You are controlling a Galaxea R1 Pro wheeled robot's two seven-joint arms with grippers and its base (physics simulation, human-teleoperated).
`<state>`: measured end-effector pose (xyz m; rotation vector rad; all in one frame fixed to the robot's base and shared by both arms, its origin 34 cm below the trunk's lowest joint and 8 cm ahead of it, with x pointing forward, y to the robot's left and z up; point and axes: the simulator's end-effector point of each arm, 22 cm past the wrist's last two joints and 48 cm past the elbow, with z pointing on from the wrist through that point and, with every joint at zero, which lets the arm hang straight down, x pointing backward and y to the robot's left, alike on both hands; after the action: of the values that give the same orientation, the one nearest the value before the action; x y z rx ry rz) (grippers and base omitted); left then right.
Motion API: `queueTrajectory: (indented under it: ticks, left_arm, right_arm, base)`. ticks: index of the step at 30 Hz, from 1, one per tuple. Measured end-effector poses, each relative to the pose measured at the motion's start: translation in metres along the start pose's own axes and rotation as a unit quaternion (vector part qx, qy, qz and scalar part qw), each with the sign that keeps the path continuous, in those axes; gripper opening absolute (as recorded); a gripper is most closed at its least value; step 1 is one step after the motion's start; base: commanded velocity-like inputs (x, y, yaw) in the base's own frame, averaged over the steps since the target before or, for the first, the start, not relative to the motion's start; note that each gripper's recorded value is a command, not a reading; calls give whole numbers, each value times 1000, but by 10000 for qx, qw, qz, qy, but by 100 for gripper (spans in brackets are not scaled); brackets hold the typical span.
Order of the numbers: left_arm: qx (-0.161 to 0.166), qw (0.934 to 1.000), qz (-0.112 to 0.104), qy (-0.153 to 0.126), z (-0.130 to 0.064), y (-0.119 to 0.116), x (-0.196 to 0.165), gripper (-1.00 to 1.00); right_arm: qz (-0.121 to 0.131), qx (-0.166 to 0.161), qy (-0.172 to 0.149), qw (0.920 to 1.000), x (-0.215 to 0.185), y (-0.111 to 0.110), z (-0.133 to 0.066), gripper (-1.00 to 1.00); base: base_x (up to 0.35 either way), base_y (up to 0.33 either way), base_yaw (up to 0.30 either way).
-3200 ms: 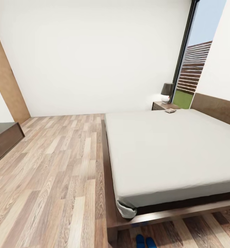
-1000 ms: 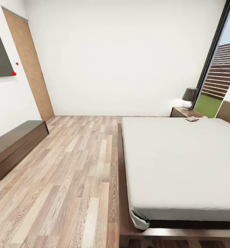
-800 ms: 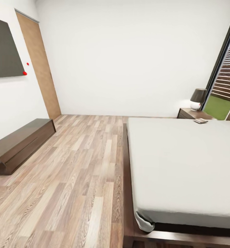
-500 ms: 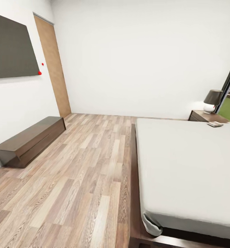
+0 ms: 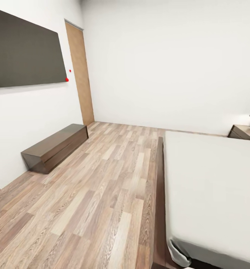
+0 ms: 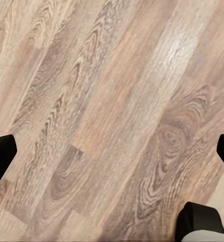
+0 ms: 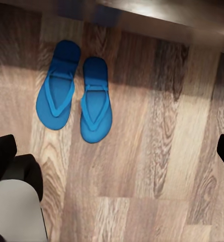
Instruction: In the bedroom, move the book from the bed onto either nightstand, and place the two sandals side by side next to the bed.
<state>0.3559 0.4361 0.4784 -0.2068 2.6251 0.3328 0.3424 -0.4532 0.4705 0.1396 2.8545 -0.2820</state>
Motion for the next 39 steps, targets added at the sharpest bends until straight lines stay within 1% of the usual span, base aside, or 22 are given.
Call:
queueTrajectory:
  ticks: [1, 5, 13, 22, 39]
  left_arm:
    - [60, 10000, 7, 38, -1, -2, 1, 100]
    - [124, 9999, 14, 88, -7, -4, 0, 100]
    - [161, 9998, 17, 135, -19, -2, -5, 100]
    - [171, 9993, 13, 332, -31, 0, -4, 100]
    - [170, 9990, 9, 411, -54, 5, -12, 100]
  right_arm:
    - [1, -1, 0, 10000, 0, 0, -2, 100]
    - [-3, -4, 2, 10000, -3, -1, -8, 100]
    - [-10, -7, 4, 10000, -6, -3, -20, 100]
    - [-14, -9, 5, 10000, -10, -5, -34, 100]
    - [-14, -13, 9, 10000, -17, -9, -59, 100]
  base:
    - [0, 0, 290]
    - [0, 0, 290]
    - [0, 0, 290]
    - [0, 0, 290]
    - [0, 0, 290]
